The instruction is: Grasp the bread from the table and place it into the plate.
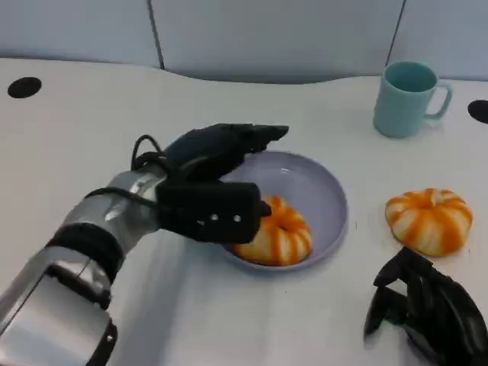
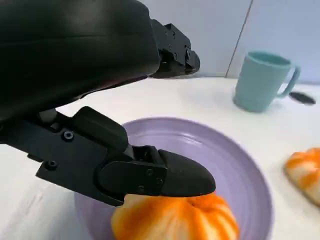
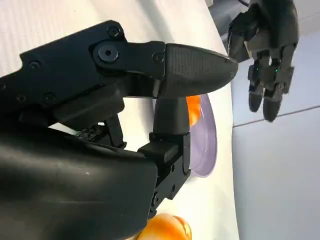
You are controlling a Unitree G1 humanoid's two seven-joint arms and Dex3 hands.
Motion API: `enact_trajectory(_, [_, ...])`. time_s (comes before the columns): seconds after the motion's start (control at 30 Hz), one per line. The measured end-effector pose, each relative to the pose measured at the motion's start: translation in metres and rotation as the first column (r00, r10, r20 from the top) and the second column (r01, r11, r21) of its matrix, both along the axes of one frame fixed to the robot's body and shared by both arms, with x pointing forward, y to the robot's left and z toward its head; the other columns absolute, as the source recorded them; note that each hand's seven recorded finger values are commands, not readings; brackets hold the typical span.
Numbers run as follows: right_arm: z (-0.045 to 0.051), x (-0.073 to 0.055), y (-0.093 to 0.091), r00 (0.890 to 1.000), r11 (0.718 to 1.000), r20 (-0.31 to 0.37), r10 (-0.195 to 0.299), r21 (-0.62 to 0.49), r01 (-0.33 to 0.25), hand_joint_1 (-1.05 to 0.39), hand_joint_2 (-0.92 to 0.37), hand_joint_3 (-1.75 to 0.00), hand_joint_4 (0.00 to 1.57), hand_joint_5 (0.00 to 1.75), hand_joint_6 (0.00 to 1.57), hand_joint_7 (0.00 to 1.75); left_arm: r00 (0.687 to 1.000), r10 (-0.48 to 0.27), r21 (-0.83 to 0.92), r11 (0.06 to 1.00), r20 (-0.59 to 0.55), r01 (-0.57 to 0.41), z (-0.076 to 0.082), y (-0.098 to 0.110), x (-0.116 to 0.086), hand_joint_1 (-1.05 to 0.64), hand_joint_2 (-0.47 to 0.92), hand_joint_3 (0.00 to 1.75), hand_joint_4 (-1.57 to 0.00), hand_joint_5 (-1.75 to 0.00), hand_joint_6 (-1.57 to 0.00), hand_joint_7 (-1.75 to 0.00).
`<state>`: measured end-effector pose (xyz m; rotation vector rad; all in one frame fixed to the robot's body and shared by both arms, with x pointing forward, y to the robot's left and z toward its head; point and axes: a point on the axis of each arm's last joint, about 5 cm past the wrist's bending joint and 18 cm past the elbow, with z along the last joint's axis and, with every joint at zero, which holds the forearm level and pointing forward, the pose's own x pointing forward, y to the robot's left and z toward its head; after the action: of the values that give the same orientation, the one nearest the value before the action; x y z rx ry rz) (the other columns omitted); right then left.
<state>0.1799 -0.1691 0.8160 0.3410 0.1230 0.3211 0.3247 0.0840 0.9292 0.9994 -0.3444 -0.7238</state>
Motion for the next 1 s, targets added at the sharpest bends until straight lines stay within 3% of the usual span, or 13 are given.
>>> enact_trajectory(0.17, [0.0002,0.001,0.000,1.000,1.000,-0.002,0.000,0.001,0.000,-0.46,-0.92,-0.58,0.69,1.75,0.41,1.75,0.989,0.005,-0.167,0.986,-0.146,-0.030,-0.010,0.015,-0.006,-0.88,0.92,0.35,-0.06,-0.07,-0.10,-0.01])
enact_trajectory(0.3, [0.0003,0.001,0.000,1.000,1.000,-0.004,-0.006,-0.003,0.006,-0.47,-0.92,-0.58,0.69,1.75,0.41,1.75,0.963,-0.040,-0.375,0.925,-0.265,-0.065,-0.020,0.030,-0.013,-0.83,0.92,0.28,-0.15,-0.13,-0.17,-0.04])
enact_trajectory(0.4, [0.0004,0.001,-0.001,1.000,1.000,-0.006,-0.012,-0.006,0.012,-0.46,-0.92,-0.58,0.70,1.75,0.41,1.75,0.951,-0.060,-0.427,0.901,-0.304,-0.079,-0.025,0.037,-0.016,-0.85,0.92,0.26,-0.24,-0.17,-0.22,-0.05])
enact_trajectory(0.43, [0.0006,0.001,0.000,1.000,1.000,-0.005,-0.010,-0.006,0.010,-0.46,-0.92,-0.59,0.70,1.75,0.41,1.75,0.945,-0.076,-0.471,0.877,-0.320,-0.089,-0.026,0.039,-0.018,-0.86,0.92,0.26,-0.32,-0.22,-0.26,-0.07])
enact_trajectory(0.53, [0.0004,0.001,0.000,1.000,1.000,-0.004,-0.005,-0.005,0.005,-0.46,-0.92,-0.59,0.71,1.75,0.42,1.75,0.934,-0.141,-0.691,0.710,-0.328,-0.136,-0.037,0.047,-0.030,-0.87,0.92,0.26,-0.37,-0.24,-0.29,-0.08])
enact_trajectory(0.63, [0.0003,0.001,0.000,1.000,1.000,-0.004,-0.005,-0.005,0.005,-0.46,-0.92,-0.59,0.71,1.75,0.42,1.75,0.921,-0.168,-0.739,0.654,-0.352,-0.163,-0.047,0.050,-0.039,-0.87,0.92,0.26,-0.37,-0.25,-0.30,-0.07])
enact_trajectory(0.67, [0.0003,0.001,0.000,1.000,1.000,-0.004,-0.005,-0.006,0.005,-0.47,-0.92,-0.57,0.70,1.75,0.42,1.75,0.919,-0.171,-0.741,0.651,-0.355,-0.165,-0.048,0.051,-0.040,-0.77,0.92,0.20,-0.58,-0.37,-0.47,-0.13])
enact_trajectory(0.73, [0.0003,0.002,0.000,1.000,1.000,-0.005,-0.003,-0.006,0.003,-0.48,-0.92,-0.56,0.69,1.75,0.42,1.75,0.902,-0.205,-0.822,0.521,-0.381,-0.229,-0.051,0.056,-0.045,-0.69,0.92,0.15,-0.70,-0.55,-0.61,-0.16])
enact_trajectory(0.8, [0.0003,0.002,0.000,1.000,1.000,-0.005,-0.005,-0.005,0.005,-0.48,-0.92,-0.56,0.69,1.75,0.41,1.74,0.866,-0.262,-0.883,0.329,-0.425,-0.334,-0.060,0.060,-0.056,-0.65,0.92,0.15,-0.65,-0.84,-0.69,-0.16])
enact_trajectory(0.87, [0.0003,0.002,0.000,1.000,1.000,-0.006,-0.006,-0.002,0.006,-0.47,-0.92,-0.57,0.69,1.75,0.41,1.75,0.816,-0.329,-0.880,0.181,-0.475,-0.439,-0.071,0.063,-0.071,-0.63,0.92,0.16,-0.61,-1.02,-0.72,-0.17])
enact_trajectory(0.93, [0.0003,0.002,0.000,1.000,1.000,-0.008,-0.007,0.002,0.007,-0.46,-0.92,-0.57,0.69,1.75,0.41,1.75,0.780,-0.343,-0.848,0.119,-0.523,-0.517,-0.078,0.069,-0.086,-0.61,0.92,0.16,-0.62,-1.15,-0.78,-0.22])
enact_trajectory(1.0, [0.0001,0.002,0.000,1.000,1.000,-0.012,-0.004,0.004,0.004,-0.46,-0.92,-0.57,0.70,1.75,0.41,1.74,0.764,-0.325,-0.823,0.093,-0.558,-0.561,-0.079,0.073,-0.094,-0.58,0.92,0.18,-0.62,-1.20,-0.80,-0.24])
